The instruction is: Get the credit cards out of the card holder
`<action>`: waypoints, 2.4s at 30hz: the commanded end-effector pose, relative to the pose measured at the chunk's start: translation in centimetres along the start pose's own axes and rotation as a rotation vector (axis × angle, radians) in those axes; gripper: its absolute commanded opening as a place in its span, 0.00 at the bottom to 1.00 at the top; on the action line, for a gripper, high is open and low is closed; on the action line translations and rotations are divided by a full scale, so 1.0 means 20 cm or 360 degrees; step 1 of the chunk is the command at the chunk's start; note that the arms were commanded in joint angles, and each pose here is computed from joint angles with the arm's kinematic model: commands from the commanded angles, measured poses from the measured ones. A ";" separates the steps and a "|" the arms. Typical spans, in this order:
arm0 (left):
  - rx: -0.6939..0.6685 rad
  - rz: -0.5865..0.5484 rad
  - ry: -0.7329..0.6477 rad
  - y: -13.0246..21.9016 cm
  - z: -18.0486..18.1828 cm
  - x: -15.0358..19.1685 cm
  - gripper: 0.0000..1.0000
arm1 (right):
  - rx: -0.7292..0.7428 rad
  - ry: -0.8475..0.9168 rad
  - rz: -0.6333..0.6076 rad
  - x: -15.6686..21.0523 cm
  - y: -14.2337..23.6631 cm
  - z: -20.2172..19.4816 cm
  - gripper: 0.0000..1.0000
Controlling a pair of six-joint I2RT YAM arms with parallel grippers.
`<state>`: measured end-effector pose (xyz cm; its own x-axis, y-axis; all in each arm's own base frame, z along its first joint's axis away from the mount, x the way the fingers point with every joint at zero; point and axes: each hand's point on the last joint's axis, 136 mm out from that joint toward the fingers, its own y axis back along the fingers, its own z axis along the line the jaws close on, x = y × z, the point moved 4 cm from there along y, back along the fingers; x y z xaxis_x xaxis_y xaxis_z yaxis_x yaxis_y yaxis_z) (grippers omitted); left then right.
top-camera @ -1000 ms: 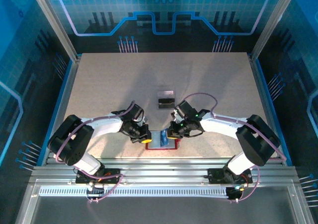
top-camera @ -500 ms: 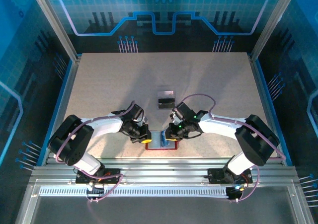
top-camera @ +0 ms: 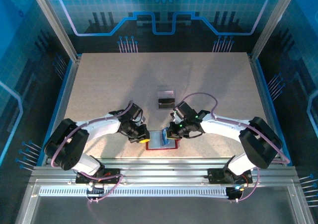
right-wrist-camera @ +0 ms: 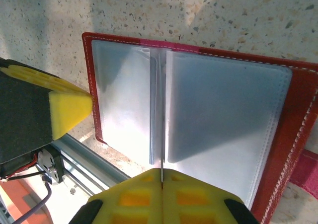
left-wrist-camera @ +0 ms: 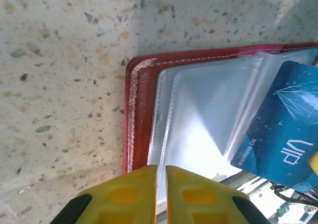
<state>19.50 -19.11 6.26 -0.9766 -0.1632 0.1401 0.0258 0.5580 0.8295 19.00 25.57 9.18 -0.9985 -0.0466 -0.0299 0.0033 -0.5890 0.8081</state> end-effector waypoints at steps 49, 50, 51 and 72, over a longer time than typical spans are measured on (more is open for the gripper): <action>0.0112 -0.0320 0.0140 0.28 0.12 -0.07 0.13 | 0.0781 0.2205 0.0367 -0.78 0.42 0.19 0.00; 0.0112 -0.0322 0.0144 0.28 0.13 -0.07 0.13 | 0.0794 0.2206 0.0354 -0.81 0.42 0.19 0.00; 0.0112 -0.0323 0.0148 0.28 0.13 -0.07 0.13 | 0.0810 0.2210 0.0337 -0.84 0.43 0.20 0.00; 0.0146 -0.0315 0.0208 0.27 0.15 -0.04 0.12 | 0.0952 0.2333 0.0271 -1.28 0.33 0.15 0.00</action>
<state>20.38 -13.71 9.10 -0.9327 -0.3599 0.0254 -0.1974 0.5679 0.7991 43.87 26.03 17.61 -0.0873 -0.9810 -0.1735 -0.2841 -0.1424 0.9482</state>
